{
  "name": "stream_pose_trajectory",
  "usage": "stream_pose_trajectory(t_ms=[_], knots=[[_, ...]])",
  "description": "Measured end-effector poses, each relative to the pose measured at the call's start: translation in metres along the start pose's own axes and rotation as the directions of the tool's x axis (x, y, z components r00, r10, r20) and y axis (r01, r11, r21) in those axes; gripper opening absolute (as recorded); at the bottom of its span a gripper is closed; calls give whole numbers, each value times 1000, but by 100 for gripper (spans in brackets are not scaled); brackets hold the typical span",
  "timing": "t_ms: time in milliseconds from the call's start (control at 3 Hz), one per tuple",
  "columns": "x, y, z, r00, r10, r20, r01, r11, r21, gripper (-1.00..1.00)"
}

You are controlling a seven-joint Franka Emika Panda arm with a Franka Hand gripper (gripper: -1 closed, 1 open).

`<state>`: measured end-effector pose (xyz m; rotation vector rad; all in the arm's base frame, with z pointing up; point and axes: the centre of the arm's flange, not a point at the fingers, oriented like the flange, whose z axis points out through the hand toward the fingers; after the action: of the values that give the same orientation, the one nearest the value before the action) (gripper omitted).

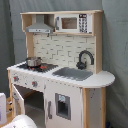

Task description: Play with the kitchen

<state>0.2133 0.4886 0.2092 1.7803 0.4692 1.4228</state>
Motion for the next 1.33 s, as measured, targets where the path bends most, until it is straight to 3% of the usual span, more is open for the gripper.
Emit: stream_pose_trajectory(t_ms=[333,667,1333], knots=[[1,0,0,1000,1,0,-1,1000,0,100],[36,13,-16,998,13,-58,-14,1000,-7,100],[97,63,-25,993,-52,-106,49,998,-26,100]])
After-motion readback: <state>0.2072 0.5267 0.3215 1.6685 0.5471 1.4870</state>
